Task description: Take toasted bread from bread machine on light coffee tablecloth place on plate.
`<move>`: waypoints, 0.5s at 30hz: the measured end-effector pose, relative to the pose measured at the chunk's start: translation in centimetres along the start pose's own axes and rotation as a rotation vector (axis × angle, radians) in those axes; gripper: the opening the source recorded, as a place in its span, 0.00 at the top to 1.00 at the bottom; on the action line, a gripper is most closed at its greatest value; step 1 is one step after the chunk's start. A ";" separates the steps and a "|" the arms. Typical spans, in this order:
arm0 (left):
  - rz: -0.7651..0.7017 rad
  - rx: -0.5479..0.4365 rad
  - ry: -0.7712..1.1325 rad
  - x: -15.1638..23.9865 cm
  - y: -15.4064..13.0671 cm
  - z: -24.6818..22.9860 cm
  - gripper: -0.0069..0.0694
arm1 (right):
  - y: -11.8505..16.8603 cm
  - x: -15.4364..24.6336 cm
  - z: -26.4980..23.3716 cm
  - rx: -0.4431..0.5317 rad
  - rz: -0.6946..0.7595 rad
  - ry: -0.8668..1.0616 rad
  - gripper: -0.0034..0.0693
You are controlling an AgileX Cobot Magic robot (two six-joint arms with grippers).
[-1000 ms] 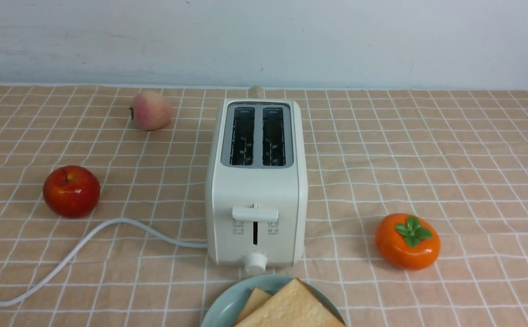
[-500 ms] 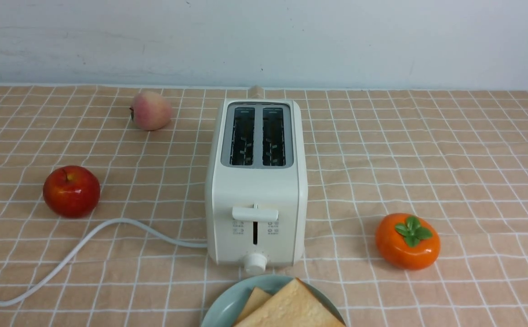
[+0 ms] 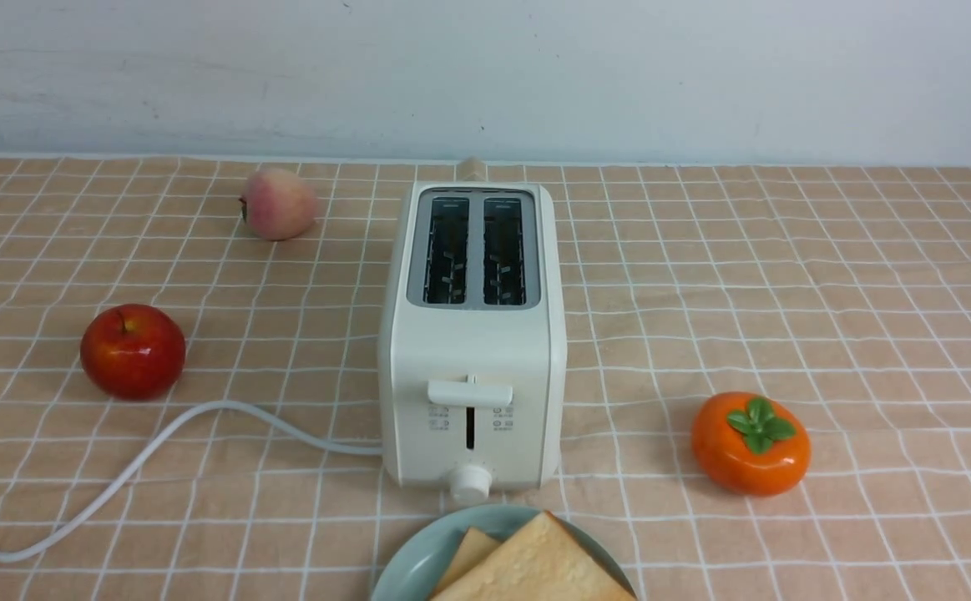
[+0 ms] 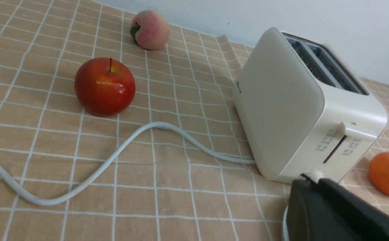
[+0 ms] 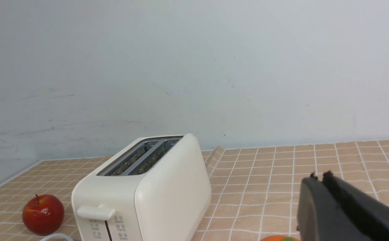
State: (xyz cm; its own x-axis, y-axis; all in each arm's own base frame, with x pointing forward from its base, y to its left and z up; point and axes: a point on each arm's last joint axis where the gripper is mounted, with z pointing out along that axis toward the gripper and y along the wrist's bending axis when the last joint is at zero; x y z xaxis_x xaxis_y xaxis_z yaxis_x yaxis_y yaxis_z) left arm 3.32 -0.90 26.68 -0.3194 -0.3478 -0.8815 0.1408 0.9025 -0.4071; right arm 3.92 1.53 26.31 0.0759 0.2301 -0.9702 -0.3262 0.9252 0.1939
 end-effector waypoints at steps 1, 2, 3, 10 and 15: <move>0.001 -0.012 0.014 0.6 0.3 0.4 0.89 | 0.0 0.0 0.0 0.000 0.001 0.000 0.92; -0.001 -0.027 0.015 1.3 0.7 0.7 0.89 | 0.0 0.0 0.0 0.000 0.001 0.000 0.92; -0.006 -0.044 0.007 1.9 1.0 1.0 0.89 | 0.0 0.0 0.0 0.000 0.001 0.000 0.92; -0.037 -0.149 -0.075 6.1 3.8 3.5 0.89 | 0.0 0.0 0.0 0.000 0.001 0.000 0.91; -0.027 -0.205 -0.015 7.7 4.7 4.0 0.88 | 0.0 0.0 0.0 0.000 0.001 0.001 0.90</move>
State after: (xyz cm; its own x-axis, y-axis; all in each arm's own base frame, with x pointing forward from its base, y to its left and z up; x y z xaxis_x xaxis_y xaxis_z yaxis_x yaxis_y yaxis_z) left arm 5.24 -0.30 17.01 -0.3058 -0.3751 -0.8751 -0.0617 0.9250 -0.3750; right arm 3.92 1.53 26.30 0.0746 0.2307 -0.9702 -0.3265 0.9249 0.1948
